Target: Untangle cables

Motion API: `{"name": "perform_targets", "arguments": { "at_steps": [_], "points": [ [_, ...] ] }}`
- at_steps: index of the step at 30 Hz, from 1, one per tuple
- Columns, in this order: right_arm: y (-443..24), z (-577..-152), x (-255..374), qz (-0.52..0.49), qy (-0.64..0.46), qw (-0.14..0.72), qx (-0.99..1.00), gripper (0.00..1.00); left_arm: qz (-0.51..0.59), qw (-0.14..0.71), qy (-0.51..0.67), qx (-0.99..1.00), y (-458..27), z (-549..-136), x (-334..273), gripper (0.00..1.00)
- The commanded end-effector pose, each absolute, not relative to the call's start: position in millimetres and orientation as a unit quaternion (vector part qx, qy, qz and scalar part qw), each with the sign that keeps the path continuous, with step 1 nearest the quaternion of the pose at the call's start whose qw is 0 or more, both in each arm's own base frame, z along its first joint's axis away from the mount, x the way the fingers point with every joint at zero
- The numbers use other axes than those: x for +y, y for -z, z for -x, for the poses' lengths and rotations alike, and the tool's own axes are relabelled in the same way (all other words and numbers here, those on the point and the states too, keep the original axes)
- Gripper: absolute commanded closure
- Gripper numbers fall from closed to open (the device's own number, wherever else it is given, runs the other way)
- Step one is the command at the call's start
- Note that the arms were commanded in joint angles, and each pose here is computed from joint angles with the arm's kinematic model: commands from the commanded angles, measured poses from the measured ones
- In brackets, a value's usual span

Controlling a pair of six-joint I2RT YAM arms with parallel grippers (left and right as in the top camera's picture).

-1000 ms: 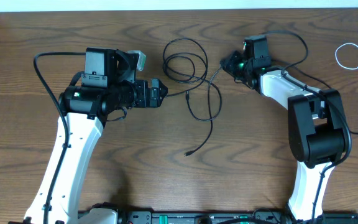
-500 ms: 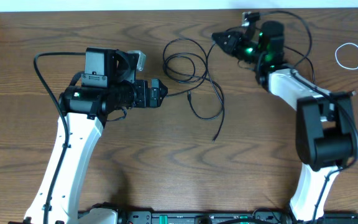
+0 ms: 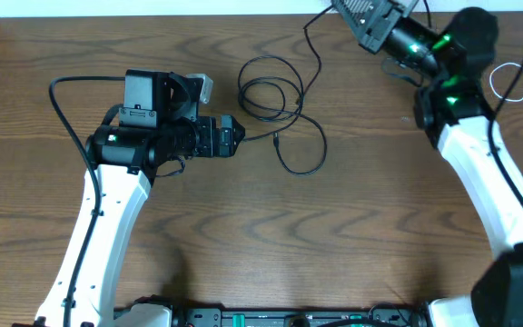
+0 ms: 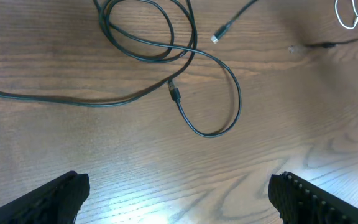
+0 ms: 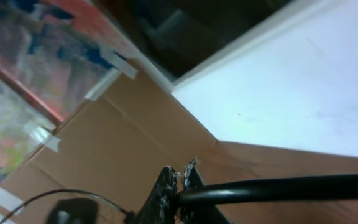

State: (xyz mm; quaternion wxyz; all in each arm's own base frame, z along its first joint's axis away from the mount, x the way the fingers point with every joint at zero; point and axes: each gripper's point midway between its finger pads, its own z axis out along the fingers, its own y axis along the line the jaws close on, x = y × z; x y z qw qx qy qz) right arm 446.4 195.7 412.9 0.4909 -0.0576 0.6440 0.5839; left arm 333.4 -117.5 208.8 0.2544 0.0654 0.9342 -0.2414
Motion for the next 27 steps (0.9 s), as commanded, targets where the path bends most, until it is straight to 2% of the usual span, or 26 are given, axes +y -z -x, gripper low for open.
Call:
{"name": "perform_targets", "arguments": {
  "at_steps": [1, 6, 11, 14, 20, 26, 27],
  "points": [
    [-442.6, -431.2, 177.9, 0.065, -0.576, 0.520, 0.628, 0.99, -0.061, 0.259, 0.238, 0.934, -212.1, -335.8, -115.2, 0.02],
    [-437.6, -440.9, 138.9, 0.027, -0.546, 0.531, 0.647, 0.99, -0.061, 0.258, 0.238, 0.934, -211.8, -335.8, -115.3, 0.02],
    [-387.6, -472.3, 53.6, -0.080, -0.432, 0.543, 0.716, 0.99, -0.061, 0.258, 0.238, 0.934, -211.8, -335.8, -115.2, 0.02],
    [-365.3, -471.8, 14.7, -0.111, -0.386, 0.530, 0.747, 0.99, -0.061, 0.258, 0.238, 0.934, -211.8, -335.8, -115.2, 0.02],
    [-359.5, -446.8, -74.6, -0.188, -0.291, 0.529, 0.775, 0.99, -0.061, 0.258, 0.238, 0.934, -211.8, -335.8, -115.2, 0.02],
    [-382.6, -400.3, -170.8, -0.281, -0.144, 0.540, 0.780, 0.99, -0.061, 0.258, 0.238, 0.934, -211.9, -335.9, -115.3, 0.02],
    [-391.3, -381.4, -198.9, -0.315, -0.090, 0.539, 0.776, 0.99, -0.061, 0.258, 0.238, 0.934, -211.8, -335.8, -115.2, 0.02]
  ]
}}
